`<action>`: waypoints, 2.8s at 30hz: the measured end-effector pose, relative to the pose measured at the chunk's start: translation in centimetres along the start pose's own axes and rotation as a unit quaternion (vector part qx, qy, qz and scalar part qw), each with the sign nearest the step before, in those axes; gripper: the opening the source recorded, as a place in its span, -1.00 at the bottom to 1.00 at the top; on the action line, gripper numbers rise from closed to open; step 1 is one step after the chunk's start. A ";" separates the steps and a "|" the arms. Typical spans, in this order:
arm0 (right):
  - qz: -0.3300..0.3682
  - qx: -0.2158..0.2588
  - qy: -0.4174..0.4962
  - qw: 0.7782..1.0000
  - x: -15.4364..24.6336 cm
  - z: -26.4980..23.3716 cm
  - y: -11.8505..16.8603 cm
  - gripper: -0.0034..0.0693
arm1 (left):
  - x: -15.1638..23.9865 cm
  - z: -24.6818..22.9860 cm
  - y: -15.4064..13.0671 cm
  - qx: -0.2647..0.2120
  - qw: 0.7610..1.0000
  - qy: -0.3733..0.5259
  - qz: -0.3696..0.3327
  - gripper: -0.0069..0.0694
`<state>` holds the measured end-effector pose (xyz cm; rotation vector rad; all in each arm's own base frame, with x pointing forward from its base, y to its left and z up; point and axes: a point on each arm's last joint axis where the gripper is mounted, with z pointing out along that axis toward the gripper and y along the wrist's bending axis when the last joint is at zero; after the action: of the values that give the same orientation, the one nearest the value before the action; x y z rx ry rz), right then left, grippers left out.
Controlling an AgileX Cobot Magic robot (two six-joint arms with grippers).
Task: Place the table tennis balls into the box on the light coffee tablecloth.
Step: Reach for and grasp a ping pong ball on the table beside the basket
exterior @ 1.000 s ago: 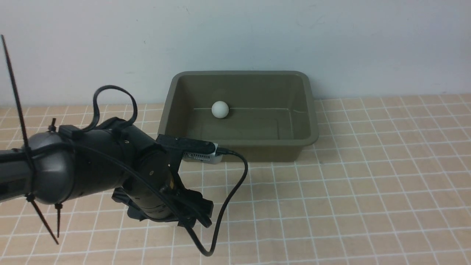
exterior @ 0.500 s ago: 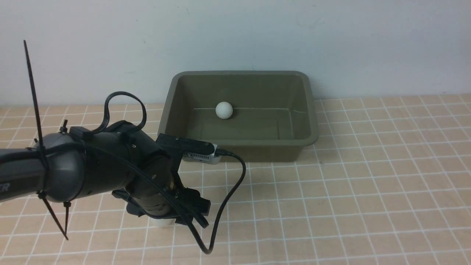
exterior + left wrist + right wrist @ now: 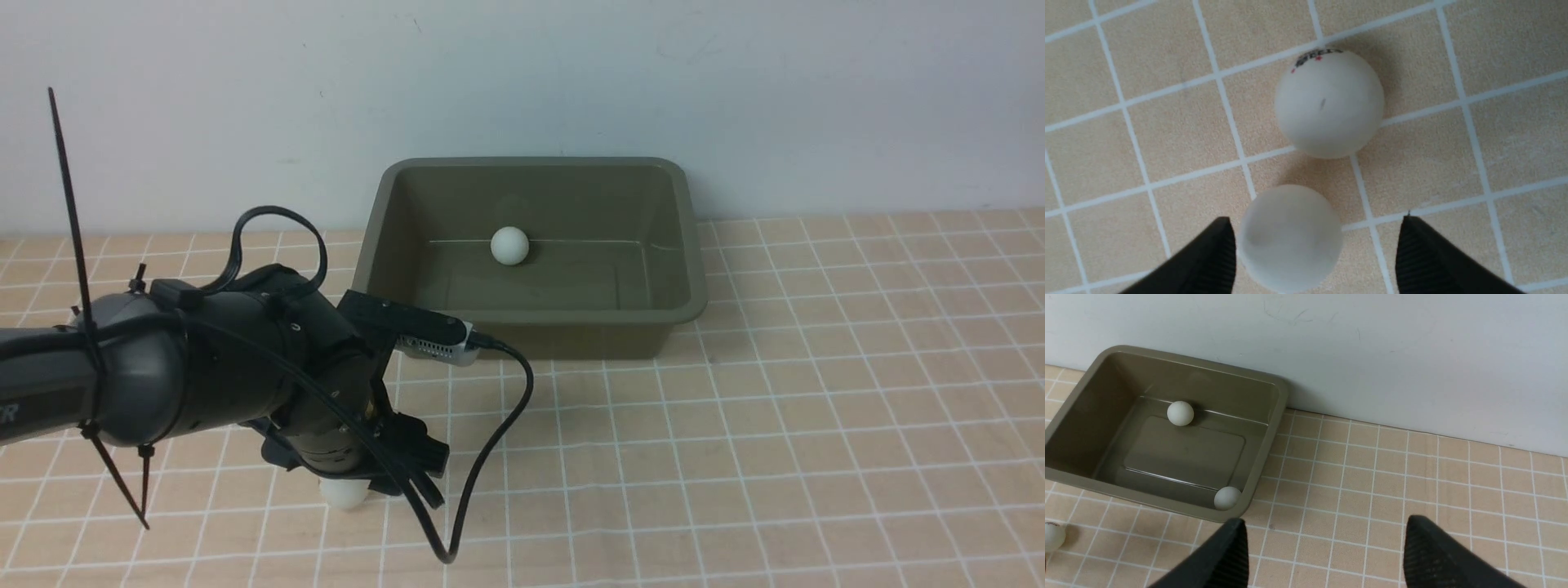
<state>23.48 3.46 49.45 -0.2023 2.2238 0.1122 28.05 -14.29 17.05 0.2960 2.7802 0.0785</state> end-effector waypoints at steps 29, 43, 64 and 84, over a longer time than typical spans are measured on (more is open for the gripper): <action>0.000 0.000 0.000 1.000 0.0 0.0 0.0 0.38 | 0.6 0.3 3.3 -0.050 0.996 0.064 -0.042 0.32; 0.000 0.000 0.000 1.000 0.0 0.0 0.0 0.38 | 0.7 0.5 4.0 -0.036 0.995 0.082 -0.053 0.32; 0.000 0.000 0.000 1.000 0.0 0.0 0.0 0.38 | 0.7 -4.8 9.2 -0.048 0.991 0.034 -0.123 0.27; 0.002 -0.005 0.000 1.000 0.0 0.0 0.1 0.38 | 3.6 -5.3 16.3 0.030 0.971 0.016 -0.238 0.21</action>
<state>23.45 3.56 49.46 -0.2033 2.2236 0.1266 26.07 2.30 22.26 -0.3656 2.8049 -0.1202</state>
